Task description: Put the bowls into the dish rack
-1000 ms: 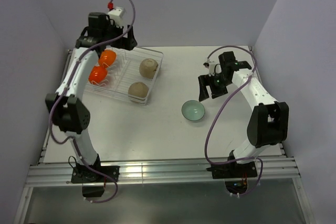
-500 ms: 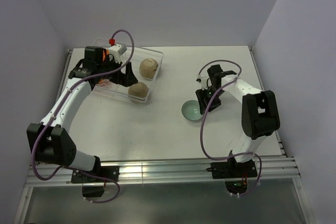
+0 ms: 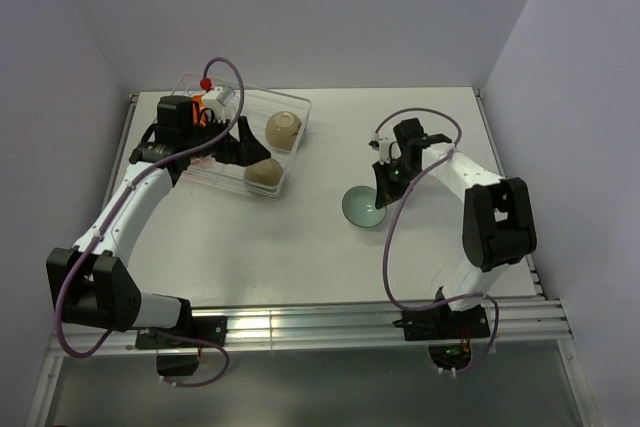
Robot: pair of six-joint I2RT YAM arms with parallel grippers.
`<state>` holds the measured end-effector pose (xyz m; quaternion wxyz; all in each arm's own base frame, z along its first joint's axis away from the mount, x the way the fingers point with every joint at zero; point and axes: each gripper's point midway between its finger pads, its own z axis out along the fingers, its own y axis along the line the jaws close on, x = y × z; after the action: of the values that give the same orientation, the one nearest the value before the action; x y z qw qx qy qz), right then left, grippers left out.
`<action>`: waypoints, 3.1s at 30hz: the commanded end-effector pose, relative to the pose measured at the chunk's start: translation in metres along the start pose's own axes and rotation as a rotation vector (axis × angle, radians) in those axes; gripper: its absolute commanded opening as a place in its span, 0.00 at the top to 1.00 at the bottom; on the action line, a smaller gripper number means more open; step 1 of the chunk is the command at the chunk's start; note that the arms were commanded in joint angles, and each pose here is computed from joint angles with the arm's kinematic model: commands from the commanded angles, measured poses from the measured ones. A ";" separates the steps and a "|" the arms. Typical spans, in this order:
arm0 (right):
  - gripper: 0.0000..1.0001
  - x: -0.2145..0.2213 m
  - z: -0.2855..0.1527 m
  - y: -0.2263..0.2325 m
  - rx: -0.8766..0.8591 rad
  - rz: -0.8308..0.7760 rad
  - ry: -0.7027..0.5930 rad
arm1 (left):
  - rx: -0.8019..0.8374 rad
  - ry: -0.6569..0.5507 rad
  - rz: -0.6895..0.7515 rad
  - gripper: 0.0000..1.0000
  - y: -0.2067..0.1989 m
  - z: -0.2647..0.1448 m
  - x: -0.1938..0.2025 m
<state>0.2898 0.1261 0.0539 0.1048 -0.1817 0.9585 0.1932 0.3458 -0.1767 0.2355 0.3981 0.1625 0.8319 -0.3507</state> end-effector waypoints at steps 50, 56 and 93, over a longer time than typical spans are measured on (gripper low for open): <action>1.00 -0.135 -0.166 0.186 -0.456 -0.290 -0.520 | 0.557 0.046 -0.436 0.13 -0.161 0.015 -0.025; 1.00 -0.134 -0.162 0.185 -0.454 -0.287 -0.510 | 0.575 0.052 -0.450 0.22 -0.163 0.013 -0.021; 0.38 -0.137 -0.155 0.179 -0.385 -0.283 -0.503 | 0.513 0.030 -0.460 1.00 -0.146 0.021 -0.018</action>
<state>0.3176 0.2537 0.2683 0.2951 -0.2652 0.8302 0.3916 0.2850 -0.2966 0.2915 0.2106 0.0538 0.7543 -0.6195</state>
